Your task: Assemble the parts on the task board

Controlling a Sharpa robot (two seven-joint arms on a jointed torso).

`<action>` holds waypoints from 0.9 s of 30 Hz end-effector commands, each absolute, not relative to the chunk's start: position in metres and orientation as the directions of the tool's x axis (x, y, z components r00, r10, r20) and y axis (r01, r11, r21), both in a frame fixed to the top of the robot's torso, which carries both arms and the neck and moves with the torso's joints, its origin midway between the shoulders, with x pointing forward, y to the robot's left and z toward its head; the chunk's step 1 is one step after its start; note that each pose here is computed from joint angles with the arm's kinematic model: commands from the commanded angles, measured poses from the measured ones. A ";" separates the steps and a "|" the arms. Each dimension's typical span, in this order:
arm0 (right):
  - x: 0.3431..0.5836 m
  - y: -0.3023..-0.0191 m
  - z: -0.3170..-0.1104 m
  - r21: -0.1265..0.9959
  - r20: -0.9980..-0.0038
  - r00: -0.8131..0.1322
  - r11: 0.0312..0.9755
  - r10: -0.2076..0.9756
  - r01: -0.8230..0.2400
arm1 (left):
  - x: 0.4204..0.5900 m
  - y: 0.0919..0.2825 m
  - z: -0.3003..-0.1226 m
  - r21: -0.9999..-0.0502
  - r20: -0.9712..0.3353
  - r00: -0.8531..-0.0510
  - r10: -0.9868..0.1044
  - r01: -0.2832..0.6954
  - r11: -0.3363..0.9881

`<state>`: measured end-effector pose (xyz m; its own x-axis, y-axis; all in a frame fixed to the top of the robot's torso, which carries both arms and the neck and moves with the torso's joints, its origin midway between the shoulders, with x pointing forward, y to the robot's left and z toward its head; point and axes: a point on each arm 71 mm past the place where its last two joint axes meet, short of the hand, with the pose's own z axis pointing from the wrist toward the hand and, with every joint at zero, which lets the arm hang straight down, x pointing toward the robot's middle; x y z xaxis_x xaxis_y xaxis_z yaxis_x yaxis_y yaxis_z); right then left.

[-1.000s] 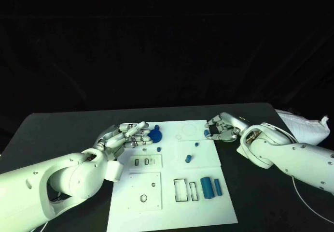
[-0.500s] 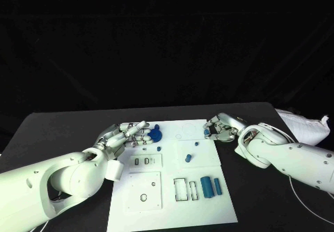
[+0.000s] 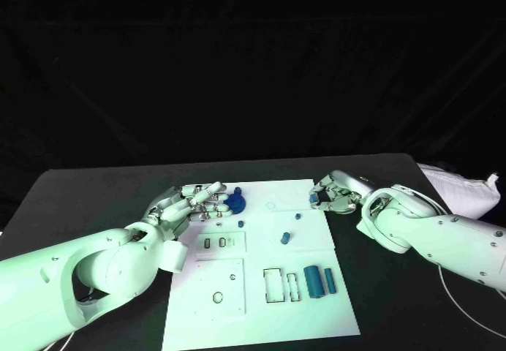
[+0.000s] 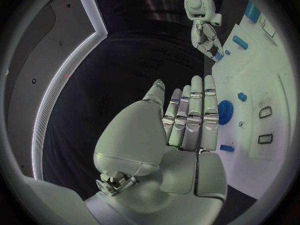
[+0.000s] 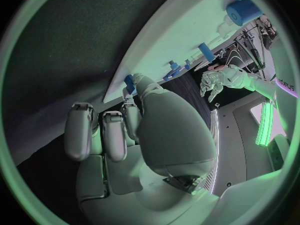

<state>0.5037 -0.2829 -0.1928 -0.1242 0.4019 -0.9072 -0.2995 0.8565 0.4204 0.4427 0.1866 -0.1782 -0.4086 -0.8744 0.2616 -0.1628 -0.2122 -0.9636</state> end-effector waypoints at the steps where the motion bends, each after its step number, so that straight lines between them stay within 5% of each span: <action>1: 0.504 -0.283 -0.196 0.422 -0.906 -0.145 0.860 0.396 -0.286 | 0.442 0.185 -0.177 -0.961 0.271 -0.427 -0.862 -0.162 -0.222; 17: 0.504 -0.276 -0.187 0.468 -0.883 -0.091 0.850 0.460 -0.243 | 0.442 0.185 -0.177 -0.962 0.270 -0.425 -0.864 -0.160 -0.222; 27: 0.488 -0.227 -0.166 0.473 -0.879 -0.084 0.837 0.469 -0.274 | 0.445 0.192 -0.178 -0.964 0.262 -0.408 -0.875 -0.151 -0.219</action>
<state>0.4895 -0.2304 -0.1679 -0.1104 0.4925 -0.8633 -0.3101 0.8082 0.5007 0.4445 0.1919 -0.1790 -0.3981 -0.8807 0.2569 -0.1601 -0.2090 -0.9647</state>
